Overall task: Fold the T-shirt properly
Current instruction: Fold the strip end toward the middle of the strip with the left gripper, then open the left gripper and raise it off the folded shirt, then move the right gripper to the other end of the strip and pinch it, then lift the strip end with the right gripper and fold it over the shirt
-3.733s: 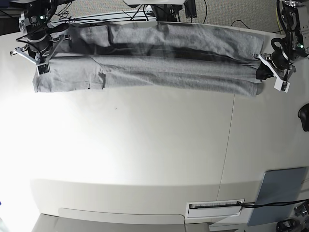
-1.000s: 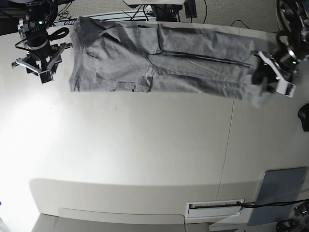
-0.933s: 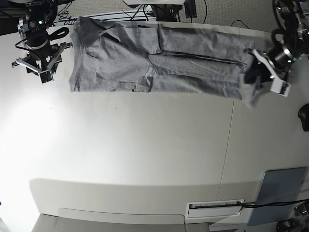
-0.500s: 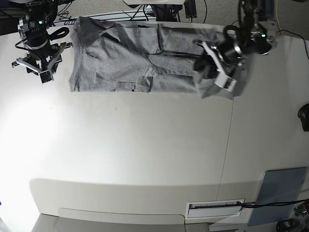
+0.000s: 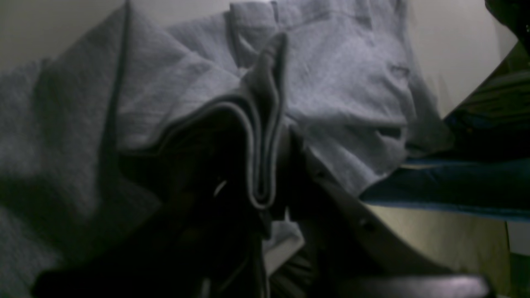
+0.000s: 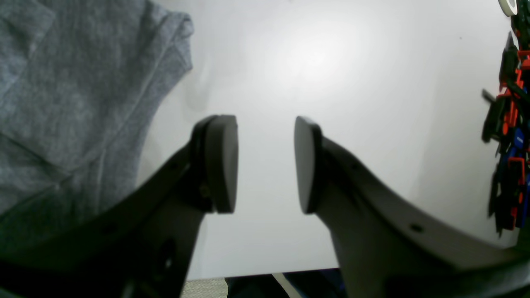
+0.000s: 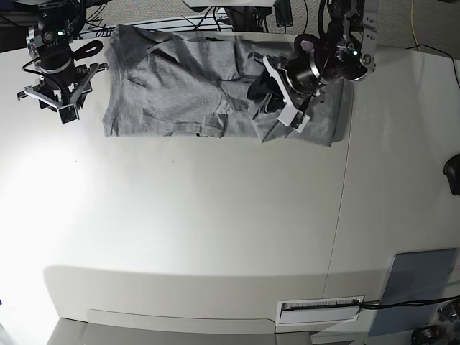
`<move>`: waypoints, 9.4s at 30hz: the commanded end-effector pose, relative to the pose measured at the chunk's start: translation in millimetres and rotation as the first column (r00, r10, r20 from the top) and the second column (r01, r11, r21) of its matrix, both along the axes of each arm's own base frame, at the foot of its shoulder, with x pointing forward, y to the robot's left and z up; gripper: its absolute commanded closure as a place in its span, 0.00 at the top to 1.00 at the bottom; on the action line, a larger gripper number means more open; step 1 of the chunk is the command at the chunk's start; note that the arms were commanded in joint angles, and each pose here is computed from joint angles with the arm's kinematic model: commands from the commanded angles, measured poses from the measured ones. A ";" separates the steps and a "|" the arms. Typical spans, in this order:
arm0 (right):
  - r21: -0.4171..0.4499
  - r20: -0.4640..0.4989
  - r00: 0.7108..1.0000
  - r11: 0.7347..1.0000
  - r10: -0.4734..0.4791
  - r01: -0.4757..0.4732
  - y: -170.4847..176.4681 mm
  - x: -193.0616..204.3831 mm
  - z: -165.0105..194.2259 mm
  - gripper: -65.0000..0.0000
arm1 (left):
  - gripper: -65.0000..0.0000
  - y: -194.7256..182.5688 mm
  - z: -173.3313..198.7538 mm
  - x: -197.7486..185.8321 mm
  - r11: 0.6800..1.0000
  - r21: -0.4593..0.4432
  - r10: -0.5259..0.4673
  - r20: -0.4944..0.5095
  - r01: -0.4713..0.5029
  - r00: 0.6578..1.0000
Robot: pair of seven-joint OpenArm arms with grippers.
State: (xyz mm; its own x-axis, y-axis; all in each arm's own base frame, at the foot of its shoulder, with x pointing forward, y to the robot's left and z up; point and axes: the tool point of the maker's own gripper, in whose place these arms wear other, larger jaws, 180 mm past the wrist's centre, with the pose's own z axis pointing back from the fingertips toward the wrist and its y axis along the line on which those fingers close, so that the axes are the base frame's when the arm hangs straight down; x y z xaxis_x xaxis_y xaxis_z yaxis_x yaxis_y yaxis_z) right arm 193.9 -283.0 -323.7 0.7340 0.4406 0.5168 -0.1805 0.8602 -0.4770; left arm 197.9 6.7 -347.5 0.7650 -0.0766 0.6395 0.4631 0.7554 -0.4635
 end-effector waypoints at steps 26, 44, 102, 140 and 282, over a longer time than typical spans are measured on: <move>-0.022 0.046 0.999 1.000 0.015 -0.014 -1.6 7.2 11.8 0.35 | 0.00 24.6 11.8 27.1 0.999 0.052 -0.011 0.133 0.004 0.991; -0.024 0.034 0.999 1.000 0.008 -0.008 -2.8 5.4 10.4 0.35 | 0.00 -2.1 -37.2 42.1 0.979 0.198 -0.066 0.100 0.045 0.993; -0.024 0.035 0.999 1.000 0.009 -0.008 -2.7 5.5 10.5 0.35 | 0.57 -28.8 -50.3 -74.0 0.913 0.333 -0.279 0.083 0.237 0.957; -0.022 0.075 0.997 0.999 0.033 -0.031 0.6 11.4 15.4 0.35 | 0.54 -64.1 24.2 -43.1 0.931 0.164 -0.362 0.287 0.327 0.887; 0.797 0.507 0.620 -0.053 0.599 -0.601 432.3 -30.3 79.5 0.41 | 0.51 118.5 -67.1 -8.6 0.984 0.175 0.020 0.092 -0.036 0.996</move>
